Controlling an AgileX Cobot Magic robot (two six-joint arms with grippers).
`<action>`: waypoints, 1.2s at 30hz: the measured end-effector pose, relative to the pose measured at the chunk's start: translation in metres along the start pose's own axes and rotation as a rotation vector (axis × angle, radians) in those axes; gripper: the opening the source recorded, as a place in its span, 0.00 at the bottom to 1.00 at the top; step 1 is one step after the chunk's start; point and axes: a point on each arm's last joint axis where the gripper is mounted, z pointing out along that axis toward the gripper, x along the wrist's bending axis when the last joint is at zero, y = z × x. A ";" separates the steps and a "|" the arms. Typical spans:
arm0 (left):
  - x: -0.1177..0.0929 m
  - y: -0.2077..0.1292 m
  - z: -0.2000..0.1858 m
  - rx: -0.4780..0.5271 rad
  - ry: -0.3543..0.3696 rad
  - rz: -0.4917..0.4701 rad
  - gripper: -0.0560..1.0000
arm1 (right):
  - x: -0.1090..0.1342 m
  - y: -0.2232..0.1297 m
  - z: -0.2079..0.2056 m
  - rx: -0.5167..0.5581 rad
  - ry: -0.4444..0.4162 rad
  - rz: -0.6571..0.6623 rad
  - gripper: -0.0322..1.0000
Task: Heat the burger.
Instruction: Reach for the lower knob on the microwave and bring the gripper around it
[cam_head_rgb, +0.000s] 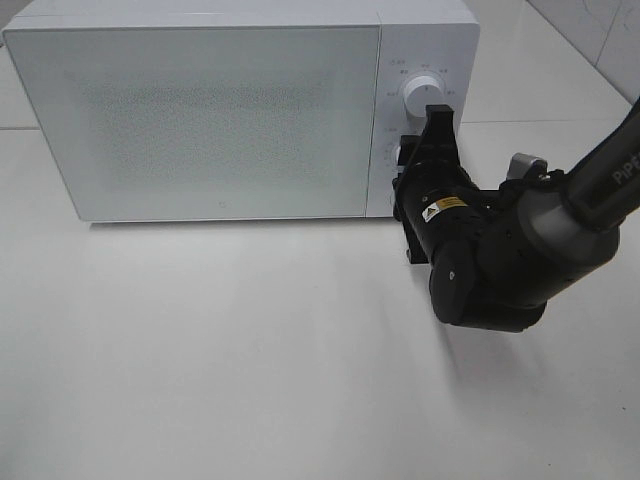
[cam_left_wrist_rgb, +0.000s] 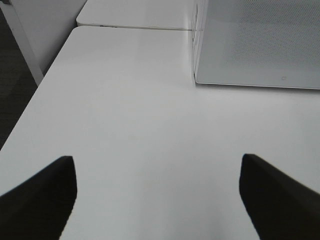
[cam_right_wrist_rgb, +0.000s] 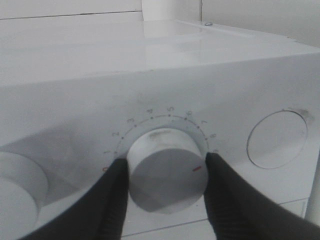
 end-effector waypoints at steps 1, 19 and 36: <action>0.000 0.000 0.000 0.000 0.000 0.000 0.84 | 0.000 0.000 0.000 0.000 0.000 0.001 0.43; 0.000 0.000 0.000 0.000 0.000 0.000 0.84 | 0.000 0.000 0.000 -0.013 -0.003 -0.026 0.43; 0.000 0.000 0.000 0.000 0.000 0.000 0.84 | 0.005 -0.001 -0.003 -0.016 -0.009 -0.073 0.54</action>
